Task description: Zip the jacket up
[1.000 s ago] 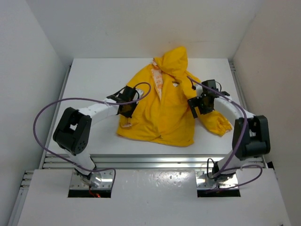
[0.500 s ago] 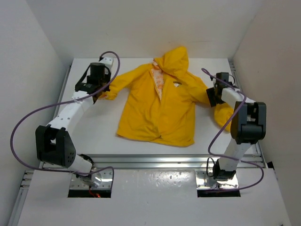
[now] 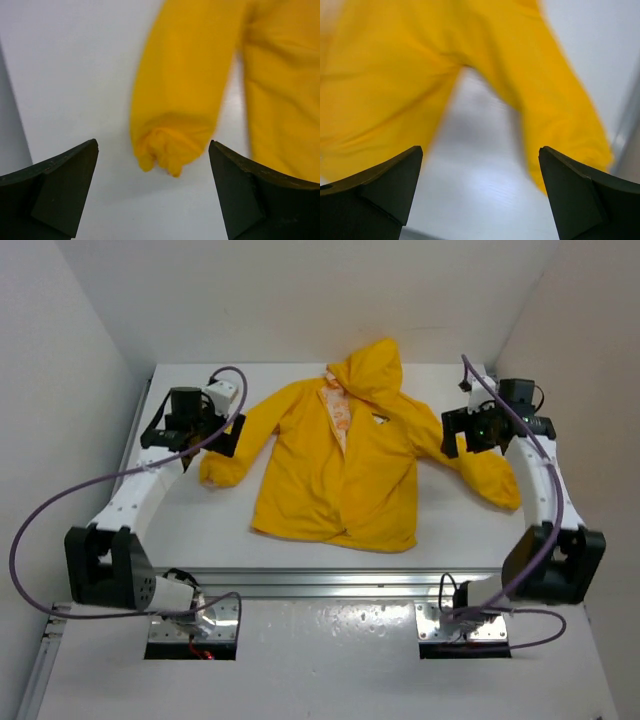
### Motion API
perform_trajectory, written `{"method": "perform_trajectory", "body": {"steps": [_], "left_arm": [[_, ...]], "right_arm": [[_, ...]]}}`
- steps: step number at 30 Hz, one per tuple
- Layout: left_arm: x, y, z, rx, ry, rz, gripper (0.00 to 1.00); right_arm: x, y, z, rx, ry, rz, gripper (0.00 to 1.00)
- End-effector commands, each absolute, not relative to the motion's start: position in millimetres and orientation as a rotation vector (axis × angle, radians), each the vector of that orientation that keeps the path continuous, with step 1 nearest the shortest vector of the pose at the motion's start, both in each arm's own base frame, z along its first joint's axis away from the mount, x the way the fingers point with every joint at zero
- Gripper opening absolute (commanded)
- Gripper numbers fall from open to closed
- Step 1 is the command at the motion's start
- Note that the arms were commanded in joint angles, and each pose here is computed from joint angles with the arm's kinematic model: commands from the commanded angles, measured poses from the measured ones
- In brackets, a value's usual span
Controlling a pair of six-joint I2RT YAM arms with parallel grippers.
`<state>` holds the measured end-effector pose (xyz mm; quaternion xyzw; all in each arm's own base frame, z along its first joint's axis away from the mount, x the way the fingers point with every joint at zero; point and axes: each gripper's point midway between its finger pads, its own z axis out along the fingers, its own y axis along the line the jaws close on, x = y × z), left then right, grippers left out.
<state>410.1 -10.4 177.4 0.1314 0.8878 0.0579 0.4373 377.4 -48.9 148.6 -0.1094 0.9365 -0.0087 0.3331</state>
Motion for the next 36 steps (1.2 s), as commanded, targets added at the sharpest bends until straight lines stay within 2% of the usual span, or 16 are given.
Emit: {"method": "perform_trajectory", "body": {"steps": [1,2,4,7,9,11,15,22,26,29,31,34,35,36], "left_arm": [[362,-111,219,0.922,1.961,-0.232,0.96],[338,-141,215,1.046,1.916,-0.338,0.96],[310,-164,200,1.197,1.876,-0.4,0.94],[274,-200,165,1.367,1.876,-0.45,0.93],[263,-213,142,1.437,1.921,-0.455,0.9],[272,-219,139,1.386,1.943,-0.443,0.87],[292,-224,137,1.31,1.942,-0.384,0.86],[311,-222,136,1.208,1.948,-0.33,0.86],[317,-217,137,1.176,1.956,-0.306,0.86],[327,-212,137,1.146,1.957,-0.266,0.87],[331,-208,139,1.117,1.962,-0.254,0.87],[337,-205,144,1.088,1.957,-0.243,0.87],[337,-205,144,1.088,1.957,-0.243,0.87],[336,-207,144,1.092,1.955,-0.253,0.87]], "right_arm": [[317,67,189,-0.59,2.316,0.626,1.0],[292,89,183,-0.696,2.351,0.711,1.0],[255,123,160,-0.886,2.382,0.79,1.0],[229,136,123,-0.962,2.478,0.791,1.0],[235,134,105,-0.93,2.539,0.679,1.0],[231,128,80,-0.857,2.643,0.618,0.99],[259,107,47,-0.684,2.77,0.378,0.97],[274,97,15,-0.749,2.84,0.19,0.74],[291,88,7,-0.772,2.803,0.021,0.77],[294,89,1,-0.758,2.843,-0.017,0.68],[291,86,-10,-0.781,2.883,-0.06,0.58],[299,72,-15,-0.735,2.9,-0.1,0.22],[310,67,-12,-0.696,2.895,-0.101,0.03],[312,60,-12,-0.669,2.908,-0.108,0.0]]}}
